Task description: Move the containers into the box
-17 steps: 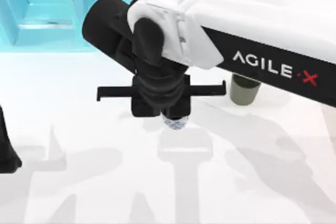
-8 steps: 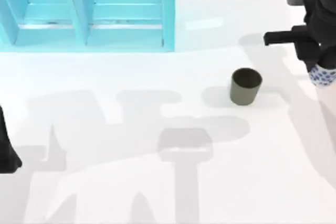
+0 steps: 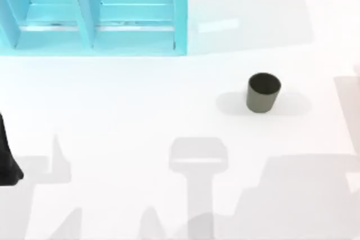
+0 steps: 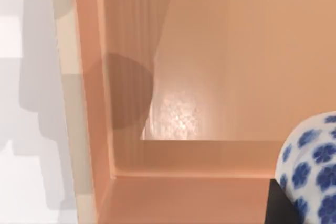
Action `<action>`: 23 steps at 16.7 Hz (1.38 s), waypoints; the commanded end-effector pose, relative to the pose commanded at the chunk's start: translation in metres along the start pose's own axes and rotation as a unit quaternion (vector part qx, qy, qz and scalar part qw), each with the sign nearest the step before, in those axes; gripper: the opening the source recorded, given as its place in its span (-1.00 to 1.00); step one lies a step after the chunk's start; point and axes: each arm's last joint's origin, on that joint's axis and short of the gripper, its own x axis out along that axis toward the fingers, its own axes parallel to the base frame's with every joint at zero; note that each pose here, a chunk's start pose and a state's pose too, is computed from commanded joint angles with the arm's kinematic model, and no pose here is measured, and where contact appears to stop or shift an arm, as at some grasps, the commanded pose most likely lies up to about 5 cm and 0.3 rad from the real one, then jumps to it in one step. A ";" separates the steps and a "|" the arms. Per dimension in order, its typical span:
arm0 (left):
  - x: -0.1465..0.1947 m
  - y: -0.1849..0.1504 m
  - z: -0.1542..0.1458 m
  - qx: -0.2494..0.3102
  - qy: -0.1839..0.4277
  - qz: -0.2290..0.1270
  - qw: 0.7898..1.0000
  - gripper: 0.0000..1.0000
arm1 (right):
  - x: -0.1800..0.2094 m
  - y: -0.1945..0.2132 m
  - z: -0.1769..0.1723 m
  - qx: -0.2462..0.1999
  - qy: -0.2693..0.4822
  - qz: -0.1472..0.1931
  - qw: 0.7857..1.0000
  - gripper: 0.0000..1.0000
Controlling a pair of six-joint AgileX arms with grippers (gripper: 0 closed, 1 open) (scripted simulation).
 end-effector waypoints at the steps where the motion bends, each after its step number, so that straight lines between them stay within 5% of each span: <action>1: 0.000 0.000 0.000 0.000 0.000 0.000 1.000 1.00 | -0.002 -0.010 -0.014 0.000 -0.004 0.007 1.000 -1.00; 5: 0.000 0.000 0.000 0.000 0.000 0.000 1.000 1.00 | -0.004 -0.026 -0.045 0.002 -0.017 0.023 1.000 -1.00; 11: 0.000 0.000 0.000 0.000 0.000 0.000 1.000 1.00 | -0.003 -0.026 -0.045 0.001 -0.017 0.022 1.000 -1.00; 23: 0.000 0.000 0.000 0.000 0.000 0.000 1.000 1.00 | 0.061 -0.031 -0.046 0.002 -0.018 0.023 1.000 -1.00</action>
